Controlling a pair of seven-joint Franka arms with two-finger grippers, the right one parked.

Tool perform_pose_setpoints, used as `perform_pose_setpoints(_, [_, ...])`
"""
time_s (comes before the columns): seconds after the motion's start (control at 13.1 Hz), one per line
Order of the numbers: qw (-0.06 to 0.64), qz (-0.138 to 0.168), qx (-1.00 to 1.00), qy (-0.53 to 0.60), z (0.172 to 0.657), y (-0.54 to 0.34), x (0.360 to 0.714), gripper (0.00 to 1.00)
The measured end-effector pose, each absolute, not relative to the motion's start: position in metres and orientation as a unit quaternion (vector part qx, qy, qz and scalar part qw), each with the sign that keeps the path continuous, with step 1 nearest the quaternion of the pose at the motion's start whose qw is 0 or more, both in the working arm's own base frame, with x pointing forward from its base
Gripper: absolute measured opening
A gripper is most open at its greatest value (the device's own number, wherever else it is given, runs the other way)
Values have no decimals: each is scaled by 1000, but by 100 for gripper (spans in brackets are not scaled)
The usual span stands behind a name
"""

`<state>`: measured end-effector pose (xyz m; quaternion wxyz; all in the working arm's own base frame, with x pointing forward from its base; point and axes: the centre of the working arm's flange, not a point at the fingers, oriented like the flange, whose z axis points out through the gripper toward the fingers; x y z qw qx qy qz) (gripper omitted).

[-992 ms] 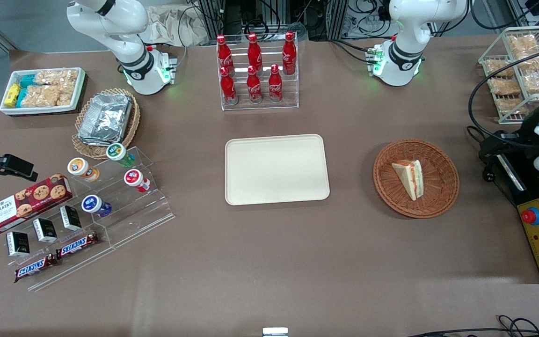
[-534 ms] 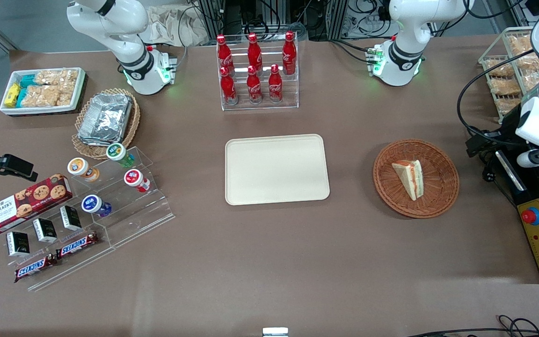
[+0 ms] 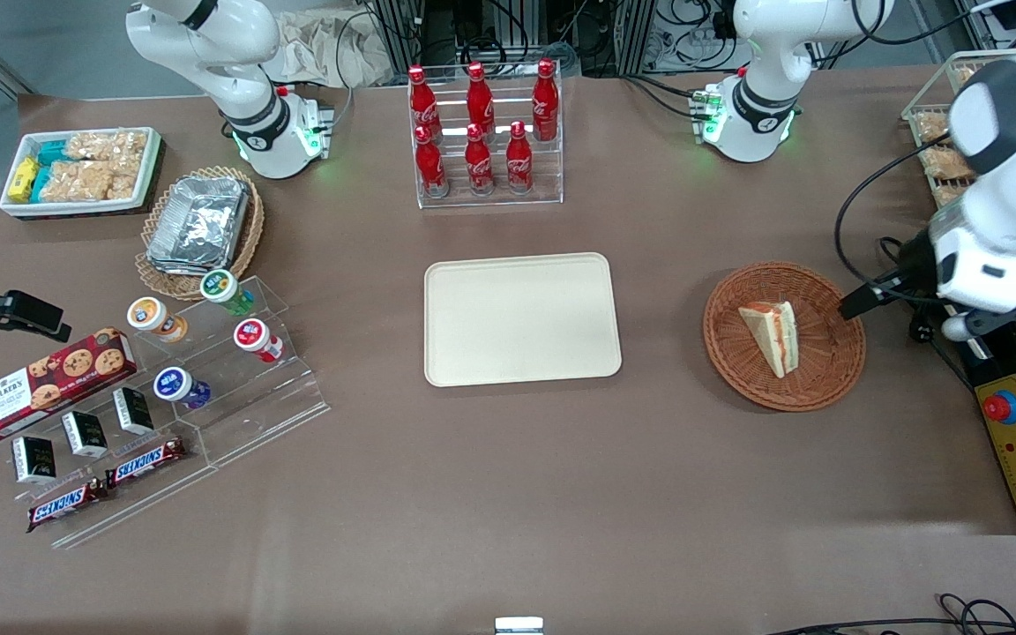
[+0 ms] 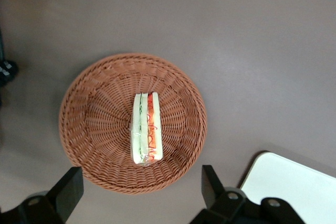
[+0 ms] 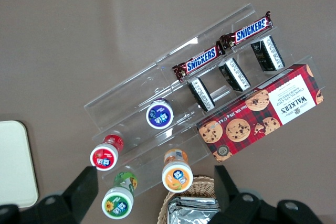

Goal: Place sandwich from basket to tray
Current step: 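Lower the open left gripper over the wrapped sandwich in the basket, then close the left gripper on the sandwich and lift it from the basket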

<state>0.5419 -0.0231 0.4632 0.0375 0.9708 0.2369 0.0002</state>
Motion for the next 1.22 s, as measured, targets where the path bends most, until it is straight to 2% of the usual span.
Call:
perform_pose_setpoints(0.53, [22,-31,964,261,354,-37,531,100])
perform_pose_setpoints(1.22, [-13,-79,961,266,278,-41,530,100])
